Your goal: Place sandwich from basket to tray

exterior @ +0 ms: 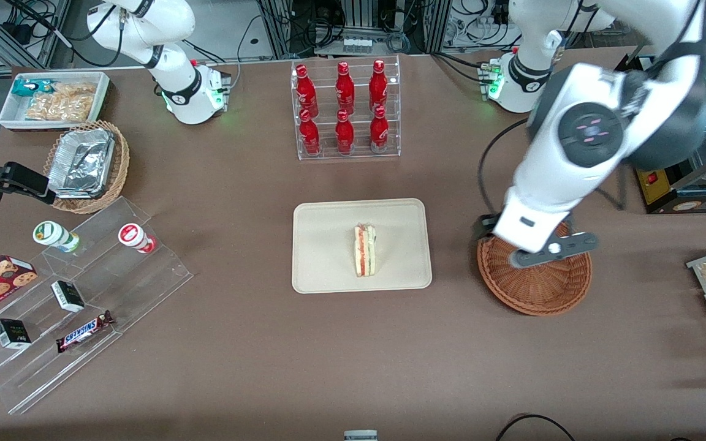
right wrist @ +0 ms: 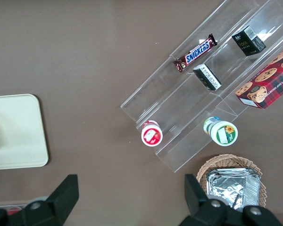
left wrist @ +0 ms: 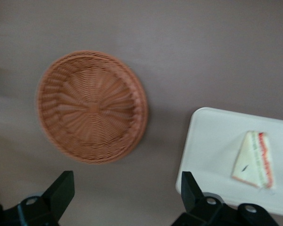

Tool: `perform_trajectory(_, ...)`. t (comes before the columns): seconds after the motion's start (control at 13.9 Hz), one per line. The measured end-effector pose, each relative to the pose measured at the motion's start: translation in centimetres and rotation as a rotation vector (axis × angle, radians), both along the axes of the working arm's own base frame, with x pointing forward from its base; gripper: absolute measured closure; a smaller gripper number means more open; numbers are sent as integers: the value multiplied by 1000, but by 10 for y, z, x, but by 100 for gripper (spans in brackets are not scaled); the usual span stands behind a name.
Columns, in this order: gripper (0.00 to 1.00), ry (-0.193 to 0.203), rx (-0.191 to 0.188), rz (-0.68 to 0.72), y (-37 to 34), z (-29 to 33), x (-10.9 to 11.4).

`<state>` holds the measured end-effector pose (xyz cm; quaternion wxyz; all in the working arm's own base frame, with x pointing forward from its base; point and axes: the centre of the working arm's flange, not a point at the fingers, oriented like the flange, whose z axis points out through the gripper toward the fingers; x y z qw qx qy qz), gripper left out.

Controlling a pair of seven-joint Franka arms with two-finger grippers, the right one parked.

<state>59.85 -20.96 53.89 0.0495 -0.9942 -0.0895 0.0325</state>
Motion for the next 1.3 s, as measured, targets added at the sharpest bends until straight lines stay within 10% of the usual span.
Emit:
perform_trajectory(0.29, 0, 52, 17, -59, 73, 46, -20)
perform_trajectory(1.3, 0, 38, -28, -194, 117, 86, -61)
